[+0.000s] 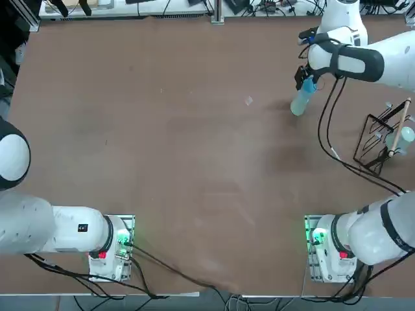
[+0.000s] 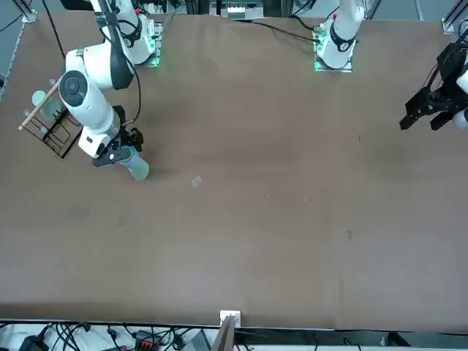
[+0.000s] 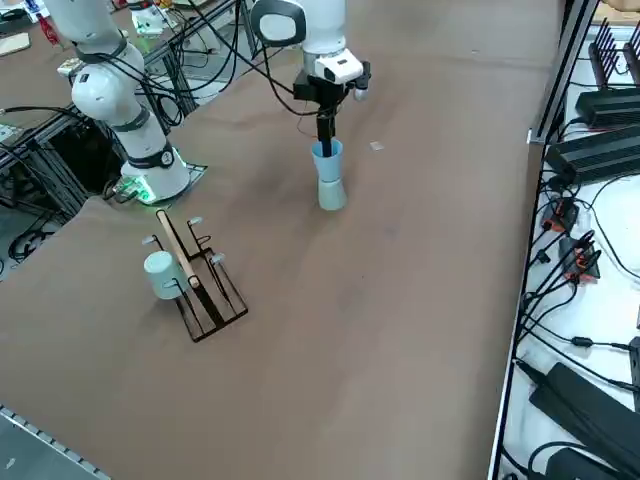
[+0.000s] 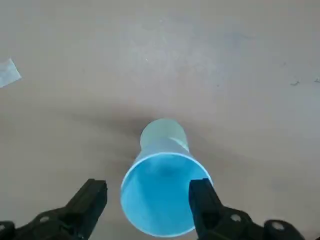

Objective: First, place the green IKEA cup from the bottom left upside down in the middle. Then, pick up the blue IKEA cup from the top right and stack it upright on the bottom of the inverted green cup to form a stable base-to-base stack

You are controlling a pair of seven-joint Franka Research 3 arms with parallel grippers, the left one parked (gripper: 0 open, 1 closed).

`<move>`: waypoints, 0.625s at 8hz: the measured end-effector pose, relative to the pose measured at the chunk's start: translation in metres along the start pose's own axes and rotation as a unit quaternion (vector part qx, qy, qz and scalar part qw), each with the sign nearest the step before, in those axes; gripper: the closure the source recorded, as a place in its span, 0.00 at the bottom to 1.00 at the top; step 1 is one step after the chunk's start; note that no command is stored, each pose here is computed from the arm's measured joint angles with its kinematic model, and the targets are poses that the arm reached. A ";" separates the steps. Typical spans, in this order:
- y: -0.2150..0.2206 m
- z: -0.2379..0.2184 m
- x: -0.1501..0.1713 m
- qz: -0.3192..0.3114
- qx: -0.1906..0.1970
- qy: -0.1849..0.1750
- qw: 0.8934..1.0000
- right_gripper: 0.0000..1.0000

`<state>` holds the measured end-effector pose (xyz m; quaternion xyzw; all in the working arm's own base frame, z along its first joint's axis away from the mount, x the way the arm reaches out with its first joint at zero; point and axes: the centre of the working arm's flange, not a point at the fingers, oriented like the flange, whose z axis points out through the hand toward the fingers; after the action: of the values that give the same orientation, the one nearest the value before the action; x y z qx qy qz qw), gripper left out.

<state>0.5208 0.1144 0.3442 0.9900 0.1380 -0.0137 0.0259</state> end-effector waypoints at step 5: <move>0.004 0.000 0.000 0.006 0.000 -0.001 1.000 0.00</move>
<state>0.5215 0.1104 0.3441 0.9908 0.1318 -0.0148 0.0265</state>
